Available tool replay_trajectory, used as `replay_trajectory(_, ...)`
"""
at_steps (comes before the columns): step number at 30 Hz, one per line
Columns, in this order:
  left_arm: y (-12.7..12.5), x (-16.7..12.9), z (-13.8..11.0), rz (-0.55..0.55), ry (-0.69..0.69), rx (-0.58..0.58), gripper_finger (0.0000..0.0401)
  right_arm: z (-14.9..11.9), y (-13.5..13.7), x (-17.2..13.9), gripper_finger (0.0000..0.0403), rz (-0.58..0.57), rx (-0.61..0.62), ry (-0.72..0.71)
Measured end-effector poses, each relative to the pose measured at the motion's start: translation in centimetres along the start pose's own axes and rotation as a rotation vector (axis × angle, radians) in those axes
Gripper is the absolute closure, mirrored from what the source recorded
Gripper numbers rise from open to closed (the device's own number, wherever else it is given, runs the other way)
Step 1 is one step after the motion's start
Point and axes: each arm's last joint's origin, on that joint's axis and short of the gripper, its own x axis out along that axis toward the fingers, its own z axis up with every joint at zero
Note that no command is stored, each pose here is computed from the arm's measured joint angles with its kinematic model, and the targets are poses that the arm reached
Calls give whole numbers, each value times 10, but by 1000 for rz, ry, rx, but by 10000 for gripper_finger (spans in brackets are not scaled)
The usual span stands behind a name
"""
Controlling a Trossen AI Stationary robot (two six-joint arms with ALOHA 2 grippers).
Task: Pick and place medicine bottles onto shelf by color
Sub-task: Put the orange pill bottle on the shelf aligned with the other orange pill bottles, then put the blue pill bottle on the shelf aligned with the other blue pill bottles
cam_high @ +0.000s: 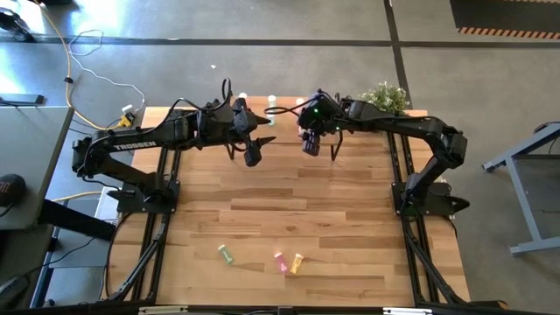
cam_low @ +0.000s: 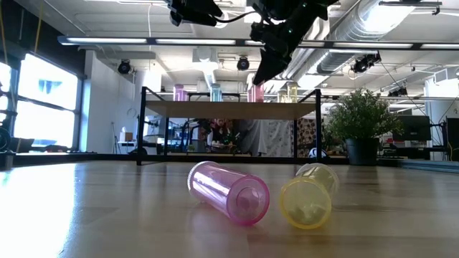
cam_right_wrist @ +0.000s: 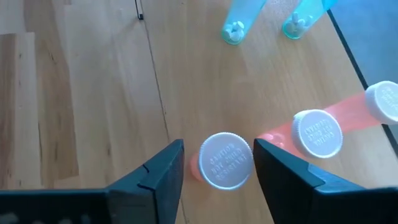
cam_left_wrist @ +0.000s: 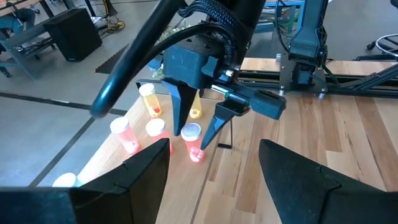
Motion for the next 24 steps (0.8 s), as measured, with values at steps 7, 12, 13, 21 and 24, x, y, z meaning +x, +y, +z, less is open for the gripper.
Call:
replay_trajectory(7, 0, 0, 0, 0, 0, 0, 162, 2, 0, -1, 222, -5, -15, -19)
replay_trajectory(12, 0, 0, 0, 0, 0, 1, 162, 4, -1, -7, 222, -13, -14, -51)
replay_trajectory(13, 0, 0, 0, 0, 0, 1, 162, 5, -1, -9, 222, -14, -13, -56)
replay_trajectory(21, -1, 0, -9, -7, 92, -90, 162, 18, -2, -31, 222, 1, 6, -114)
replay_trajectory(24, -3, -2, -18, -5, 184, -182, 162, 28, -1, -42, 222, 1, 2, -147)
